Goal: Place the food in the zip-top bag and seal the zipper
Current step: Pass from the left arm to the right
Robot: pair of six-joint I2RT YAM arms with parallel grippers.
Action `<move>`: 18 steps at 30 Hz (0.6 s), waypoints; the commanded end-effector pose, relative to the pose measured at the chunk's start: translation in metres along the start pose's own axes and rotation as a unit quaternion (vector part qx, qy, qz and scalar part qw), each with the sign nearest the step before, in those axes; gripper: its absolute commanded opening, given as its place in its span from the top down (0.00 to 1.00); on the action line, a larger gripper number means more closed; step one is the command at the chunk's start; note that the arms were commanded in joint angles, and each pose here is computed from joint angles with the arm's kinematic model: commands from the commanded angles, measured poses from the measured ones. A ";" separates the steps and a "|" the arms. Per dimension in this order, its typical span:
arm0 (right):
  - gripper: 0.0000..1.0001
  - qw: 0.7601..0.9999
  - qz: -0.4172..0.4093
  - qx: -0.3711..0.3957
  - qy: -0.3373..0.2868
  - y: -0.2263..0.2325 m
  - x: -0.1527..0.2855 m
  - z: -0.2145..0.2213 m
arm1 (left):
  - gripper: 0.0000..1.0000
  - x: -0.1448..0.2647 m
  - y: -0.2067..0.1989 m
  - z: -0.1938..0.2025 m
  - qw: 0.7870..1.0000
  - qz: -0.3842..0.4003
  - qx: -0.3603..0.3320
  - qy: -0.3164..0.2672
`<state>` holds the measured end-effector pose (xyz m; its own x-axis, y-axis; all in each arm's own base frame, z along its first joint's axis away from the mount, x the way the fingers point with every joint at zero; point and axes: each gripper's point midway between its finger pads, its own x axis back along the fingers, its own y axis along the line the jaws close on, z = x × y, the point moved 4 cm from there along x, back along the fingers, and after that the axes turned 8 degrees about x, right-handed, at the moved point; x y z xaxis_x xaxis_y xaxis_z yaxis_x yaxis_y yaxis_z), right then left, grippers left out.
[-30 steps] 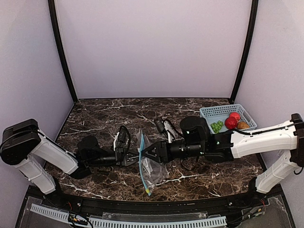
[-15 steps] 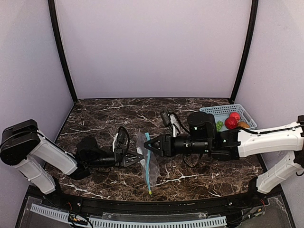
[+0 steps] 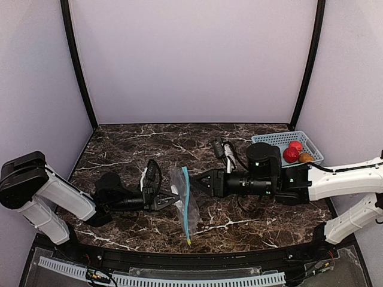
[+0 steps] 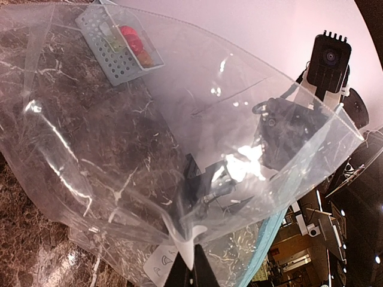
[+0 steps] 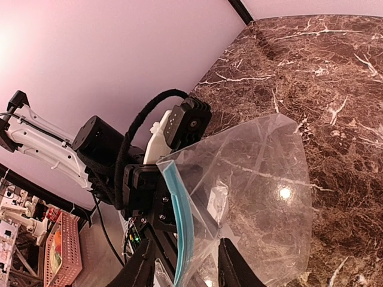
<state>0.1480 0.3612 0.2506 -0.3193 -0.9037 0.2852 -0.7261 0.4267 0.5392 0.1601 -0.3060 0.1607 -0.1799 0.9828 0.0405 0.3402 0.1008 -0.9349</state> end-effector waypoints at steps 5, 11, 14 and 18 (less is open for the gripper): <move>0.69 1.000 0.002 -0.006 0.002 -0.005 -0.005 0.004 | 0.99 0.002 -0.008 0.000 1.000 0.011 -0.014 -0.004; 0.71 1.000 0.004 -0.004 0.007 -0.005 -0.008 0.005 | 0.99 0.001 -0.007 -0.001 1.000 0.011 -0.014 -0.004; 0.72 1.000 0.005 -0.004 0.011 -0.006 -0.010 0.008 | 0.99 0.001 -0.007 -0.001 1.000 0.011 -0.014 -0.003; 0.75 1.000 0.005 -0.005 0.012 -0.007 -0.011 0.008 | 0.99 0.001 -0.008 -0.001 1.000 0.012 -0.015 -0.004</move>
<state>0.1491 0.3649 0.2365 -0.3109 -0.8949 0.3202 -0.7155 0.4421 0.5409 0.1604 -0.3059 0.1607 -0.1822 0.9824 0.0406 0.3401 0.1017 -0.9349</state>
